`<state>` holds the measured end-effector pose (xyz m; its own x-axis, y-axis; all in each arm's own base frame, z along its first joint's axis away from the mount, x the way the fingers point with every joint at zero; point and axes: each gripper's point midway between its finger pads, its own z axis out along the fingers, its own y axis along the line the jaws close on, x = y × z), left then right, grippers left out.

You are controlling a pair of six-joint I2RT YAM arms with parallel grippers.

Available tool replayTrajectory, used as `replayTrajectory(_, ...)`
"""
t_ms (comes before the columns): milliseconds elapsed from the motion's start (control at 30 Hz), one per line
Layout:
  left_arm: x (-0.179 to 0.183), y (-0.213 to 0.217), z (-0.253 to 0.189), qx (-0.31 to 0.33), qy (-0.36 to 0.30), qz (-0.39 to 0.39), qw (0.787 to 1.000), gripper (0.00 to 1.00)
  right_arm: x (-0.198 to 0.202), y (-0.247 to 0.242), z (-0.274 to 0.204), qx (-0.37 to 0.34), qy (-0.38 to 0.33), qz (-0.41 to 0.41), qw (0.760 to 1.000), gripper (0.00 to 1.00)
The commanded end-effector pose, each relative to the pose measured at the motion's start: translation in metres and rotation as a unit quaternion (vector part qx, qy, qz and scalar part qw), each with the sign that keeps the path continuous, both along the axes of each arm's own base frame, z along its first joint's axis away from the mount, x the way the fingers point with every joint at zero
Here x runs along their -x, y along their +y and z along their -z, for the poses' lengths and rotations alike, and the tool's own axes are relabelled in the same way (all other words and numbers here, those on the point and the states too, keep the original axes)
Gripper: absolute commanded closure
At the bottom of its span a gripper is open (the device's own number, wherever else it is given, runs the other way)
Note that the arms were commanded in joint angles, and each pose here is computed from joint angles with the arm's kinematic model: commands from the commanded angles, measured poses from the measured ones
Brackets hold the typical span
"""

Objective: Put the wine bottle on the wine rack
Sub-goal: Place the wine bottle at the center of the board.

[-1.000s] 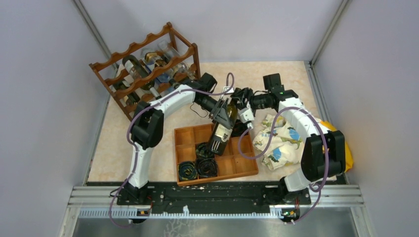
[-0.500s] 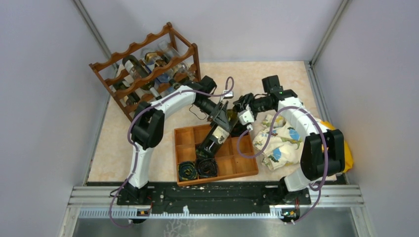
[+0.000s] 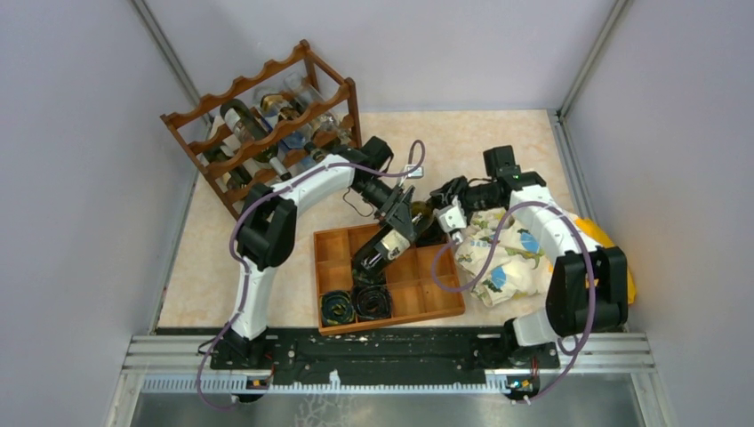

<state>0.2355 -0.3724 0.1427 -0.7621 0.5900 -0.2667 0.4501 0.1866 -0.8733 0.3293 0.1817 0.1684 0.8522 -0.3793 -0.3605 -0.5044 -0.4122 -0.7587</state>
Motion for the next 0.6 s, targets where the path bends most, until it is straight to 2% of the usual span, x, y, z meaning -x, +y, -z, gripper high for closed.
replayTrajectory(0,-0.018,-0.007,-0.015,0.027,-0.067,0.0,0.997,0.59,0.022,0.012,-0.029,-0.002,-0.201,-0.147,0.969,1.0)
replayTrajectory(267,-0.021,-0.004,0.008,-0.004,-0.065,-0.003,0.998,0.42,0.034,0.006,-0.018,-0.005,-0.177,-0.116,0.977,1.0)
replayTrajectory(467,-0.027,-0.001,0.017,-0.023,-0.093,-0.005,0.995,0.25,0.042,0.001,-0.01,0.0,-0.161,-0.101,0.982,1.0)
replayTrajectory(533,-0.029,0.0,0.018,-0.027,-0.107,-0.004,0.994,0.16,0.043,0.0,-0.007,0.001,-0.158,-0.093,0.983,1.0)
replayTrajectory(567,-0.03,0.0,0.019,-0.03,-0.113,-0.005,0.993,0.04,0.044,-0.001,-0.006,0.002,-0.157,-0.09,0.984,1.0)
